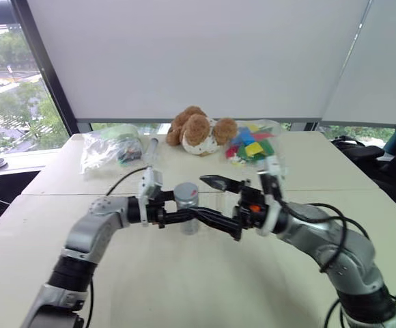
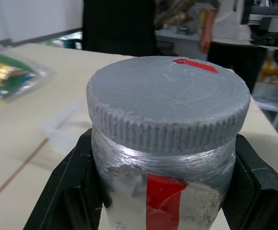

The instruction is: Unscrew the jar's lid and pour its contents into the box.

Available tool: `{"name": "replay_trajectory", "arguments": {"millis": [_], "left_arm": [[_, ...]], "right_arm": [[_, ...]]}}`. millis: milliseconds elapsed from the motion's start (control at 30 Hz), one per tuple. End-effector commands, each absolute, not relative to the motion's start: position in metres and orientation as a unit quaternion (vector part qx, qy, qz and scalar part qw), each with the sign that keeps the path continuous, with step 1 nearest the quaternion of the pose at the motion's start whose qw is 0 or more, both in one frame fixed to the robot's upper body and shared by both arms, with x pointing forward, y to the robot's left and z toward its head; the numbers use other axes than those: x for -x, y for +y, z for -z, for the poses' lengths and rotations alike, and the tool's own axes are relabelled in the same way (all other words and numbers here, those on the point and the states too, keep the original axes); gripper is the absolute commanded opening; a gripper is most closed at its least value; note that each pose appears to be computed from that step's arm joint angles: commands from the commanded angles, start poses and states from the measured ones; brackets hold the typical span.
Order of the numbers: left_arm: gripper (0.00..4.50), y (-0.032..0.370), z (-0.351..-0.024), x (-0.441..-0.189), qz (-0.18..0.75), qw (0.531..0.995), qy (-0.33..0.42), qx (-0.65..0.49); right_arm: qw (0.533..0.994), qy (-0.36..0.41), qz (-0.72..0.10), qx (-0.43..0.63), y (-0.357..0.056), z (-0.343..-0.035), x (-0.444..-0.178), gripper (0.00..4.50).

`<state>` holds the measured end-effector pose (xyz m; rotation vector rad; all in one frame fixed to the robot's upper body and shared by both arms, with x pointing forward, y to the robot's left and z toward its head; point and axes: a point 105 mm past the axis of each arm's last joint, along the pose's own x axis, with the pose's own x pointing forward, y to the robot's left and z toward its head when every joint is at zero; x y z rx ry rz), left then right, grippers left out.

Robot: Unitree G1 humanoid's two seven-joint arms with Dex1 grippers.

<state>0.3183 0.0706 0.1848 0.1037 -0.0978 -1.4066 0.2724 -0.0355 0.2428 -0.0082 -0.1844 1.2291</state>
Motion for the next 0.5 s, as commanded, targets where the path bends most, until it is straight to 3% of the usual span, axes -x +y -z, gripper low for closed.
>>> {"name": "replay_trajectory", "arguments": {"millis": [33,500], "left_arm": [[2.45,0.063,-0.2,-0.315,0.657,0.746,-0.084,-0.073],[2.45,0.064,-0.196,-0.313,0.656,0.745,-0.083,-0.086]], "right_arm": [[0.827,-0.083,-0.556,0.022,-0.035,-0.241,-0.285,4.5],[0.821,-0.07,-0.564,0.045,-0.028,-0.235,-0.298,4.5]]}}
